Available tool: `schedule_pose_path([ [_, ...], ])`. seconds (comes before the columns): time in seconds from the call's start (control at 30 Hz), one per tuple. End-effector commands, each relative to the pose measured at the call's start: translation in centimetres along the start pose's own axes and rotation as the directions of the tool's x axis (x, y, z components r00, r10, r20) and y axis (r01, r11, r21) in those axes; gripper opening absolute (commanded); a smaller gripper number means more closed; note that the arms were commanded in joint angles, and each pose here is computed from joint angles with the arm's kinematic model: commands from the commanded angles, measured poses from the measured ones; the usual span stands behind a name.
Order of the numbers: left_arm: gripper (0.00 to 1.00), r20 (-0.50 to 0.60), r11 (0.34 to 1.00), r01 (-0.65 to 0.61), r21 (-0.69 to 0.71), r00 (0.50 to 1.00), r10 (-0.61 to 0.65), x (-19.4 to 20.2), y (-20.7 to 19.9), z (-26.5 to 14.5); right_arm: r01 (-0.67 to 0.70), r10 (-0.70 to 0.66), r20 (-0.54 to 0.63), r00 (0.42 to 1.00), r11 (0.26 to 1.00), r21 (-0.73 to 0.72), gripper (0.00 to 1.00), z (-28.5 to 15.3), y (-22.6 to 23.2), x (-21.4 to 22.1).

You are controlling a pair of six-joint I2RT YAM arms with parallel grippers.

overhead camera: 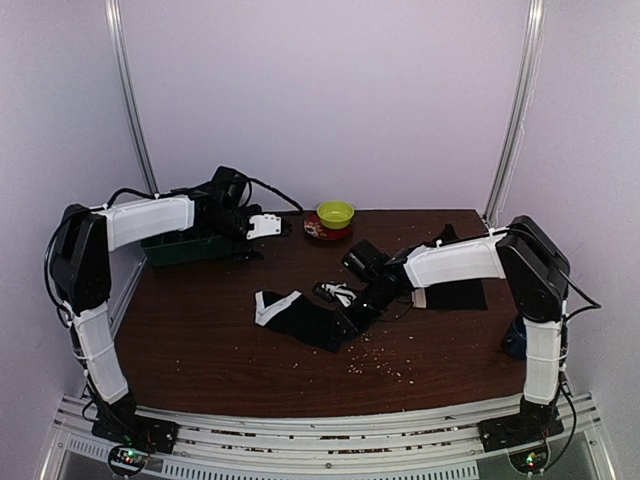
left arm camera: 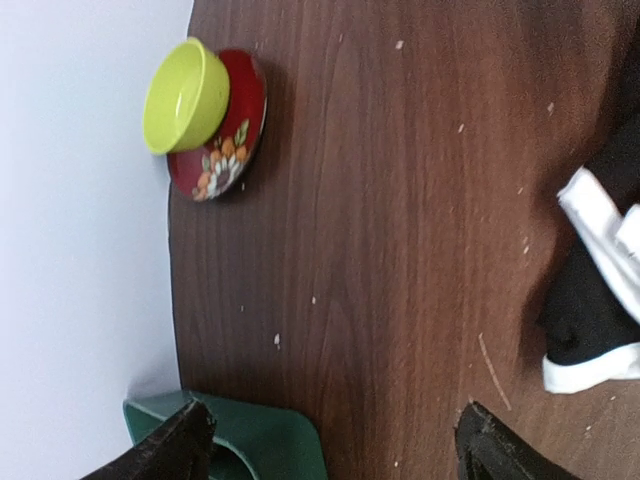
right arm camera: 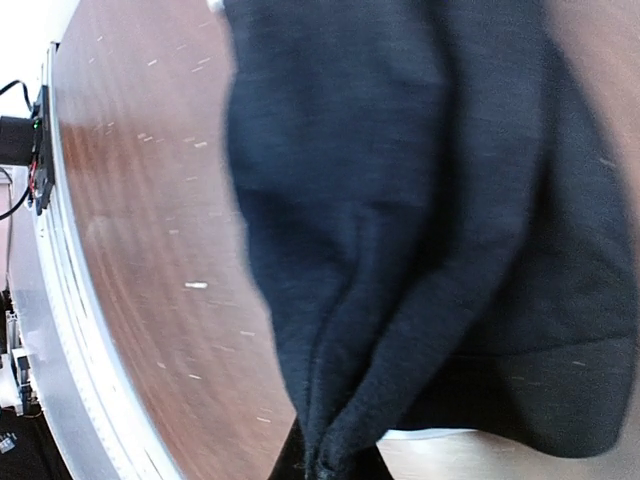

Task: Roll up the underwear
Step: Move the underwear to the center of the board, then adjust the underwear at the center of the board.

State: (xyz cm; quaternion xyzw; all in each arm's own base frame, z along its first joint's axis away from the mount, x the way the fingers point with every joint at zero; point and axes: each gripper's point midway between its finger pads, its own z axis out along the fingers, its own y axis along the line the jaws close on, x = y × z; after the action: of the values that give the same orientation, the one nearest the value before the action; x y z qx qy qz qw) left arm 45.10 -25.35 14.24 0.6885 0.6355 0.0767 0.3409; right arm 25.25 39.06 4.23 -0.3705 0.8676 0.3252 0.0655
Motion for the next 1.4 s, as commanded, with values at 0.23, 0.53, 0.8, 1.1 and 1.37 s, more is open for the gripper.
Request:
schedule_pose_path([
  [0.23,0.84,0.273,0.88,-0.106,0.462,0.962,-0.028,-5.4,-7.1,1.0,-0.042,0.038,0.126,0.991,0.999,0.025,0.05,0.3,1.4,-0.5],
  [0.53,0.75,0.282,0.791,-0.175,0.587,0.96,0.003,-5.9,-10.6,3.3,-0.046,0.044,0.11,0.993,0.999,0.014,0.05,1.2,0.7,0.3],
  [0.8,0.63,0.275,0.733,-0.208,0.647,0.961,0.03,-6.1,-13.0,3.8,-0.051,0.049,0.11,0.993,0.998,0.02,0.05,1.3,0.3,0.4],
  [1.1,0.54,0.222,0.726,-0.186,0.662,0.974,0.047,-5.7,-13.9,5.5,-0.05,0.047,0.113,0.992,0.999,0.023,0.04,1.2,0.3,0.5],
  [1.37,0.73,0.217,0.746,-0.183,0.64,0.975,0.053,-5.9,-13.2,5.8,-0.046,0.044,0.109,0.993,0.999,0.019,0.03,1.4,0.3,0.7],
])
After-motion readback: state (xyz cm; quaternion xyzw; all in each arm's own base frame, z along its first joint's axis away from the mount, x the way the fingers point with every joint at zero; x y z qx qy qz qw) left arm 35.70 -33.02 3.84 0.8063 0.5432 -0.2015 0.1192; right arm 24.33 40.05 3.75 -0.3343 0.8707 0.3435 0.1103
